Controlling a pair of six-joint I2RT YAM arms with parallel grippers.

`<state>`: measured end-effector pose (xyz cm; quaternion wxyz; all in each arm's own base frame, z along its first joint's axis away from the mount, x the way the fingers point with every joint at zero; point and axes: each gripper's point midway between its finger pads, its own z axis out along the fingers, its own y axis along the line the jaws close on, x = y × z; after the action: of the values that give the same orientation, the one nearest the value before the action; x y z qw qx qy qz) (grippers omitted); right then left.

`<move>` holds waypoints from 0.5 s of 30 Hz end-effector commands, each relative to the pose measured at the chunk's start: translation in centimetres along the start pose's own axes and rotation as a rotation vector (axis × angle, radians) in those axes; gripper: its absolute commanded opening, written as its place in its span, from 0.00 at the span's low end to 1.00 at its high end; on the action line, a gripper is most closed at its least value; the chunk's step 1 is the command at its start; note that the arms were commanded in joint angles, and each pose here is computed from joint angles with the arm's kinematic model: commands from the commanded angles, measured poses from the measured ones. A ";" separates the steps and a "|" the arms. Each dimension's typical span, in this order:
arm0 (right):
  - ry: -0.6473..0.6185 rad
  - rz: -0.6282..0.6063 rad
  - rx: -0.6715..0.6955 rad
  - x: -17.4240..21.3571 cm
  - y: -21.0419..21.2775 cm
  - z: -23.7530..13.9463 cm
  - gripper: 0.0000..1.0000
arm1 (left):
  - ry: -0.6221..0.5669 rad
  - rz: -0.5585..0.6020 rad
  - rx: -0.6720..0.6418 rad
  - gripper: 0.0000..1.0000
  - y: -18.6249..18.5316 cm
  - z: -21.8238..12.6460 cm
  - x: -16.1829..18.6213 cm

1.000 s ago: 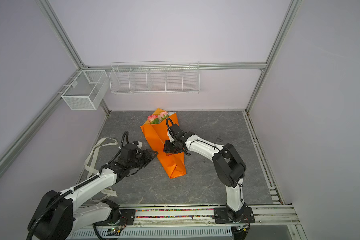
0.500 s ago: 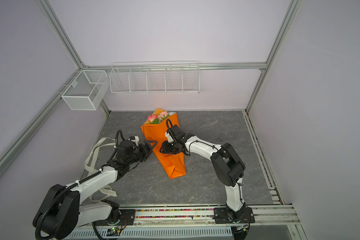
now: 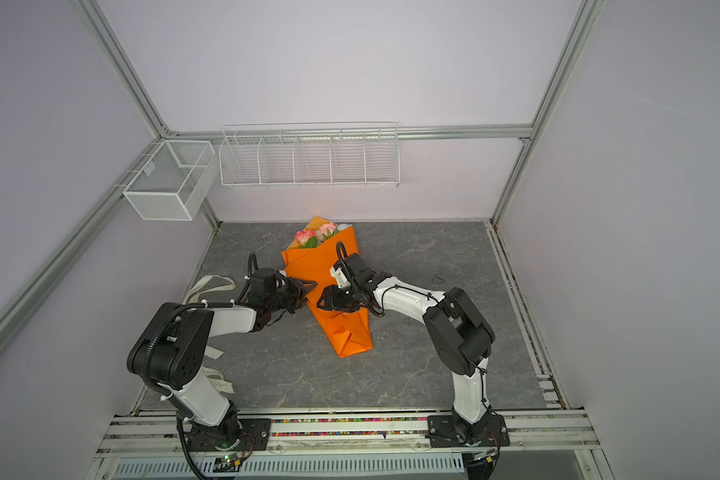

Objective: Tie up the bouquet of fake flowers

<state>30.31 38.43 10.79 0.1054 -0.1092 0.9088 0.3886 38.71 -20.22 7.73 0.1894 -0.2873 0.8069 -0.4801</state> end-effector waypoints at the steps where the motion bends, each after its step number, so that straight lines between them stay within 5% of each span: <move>1: -0.082 -0.020 -0.078 -0.8 1.7 -4.6 0.61 | -0.013 0.061 0.038 0.14 -2.6 -0.1 -1.7; 5: -0.111 0.062 -0.091 0.9 -1.0 -7.1 0.62 | 0.005 0.151 -0.027 0.07 -2.2 0.1 -2.6; 9: -0.055 0.138 -0.126 3.5 -3.3 -6.5 0.37 | 0.038 0.162 -0.054 0.07 -1.1 0.8 -3.0; 15: 0.041 0.187 -0.175 6.5 -4.4 -3.9 0.27 | 0.064 0.159 -0.046 0.06 -0.2 1.6 -3.1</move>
<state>25.65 30.81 8.64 0.0589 -0.0331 0.8935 0.4440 42.15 -19.28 7.87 0.2031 -0.2255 0.8383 -0.4530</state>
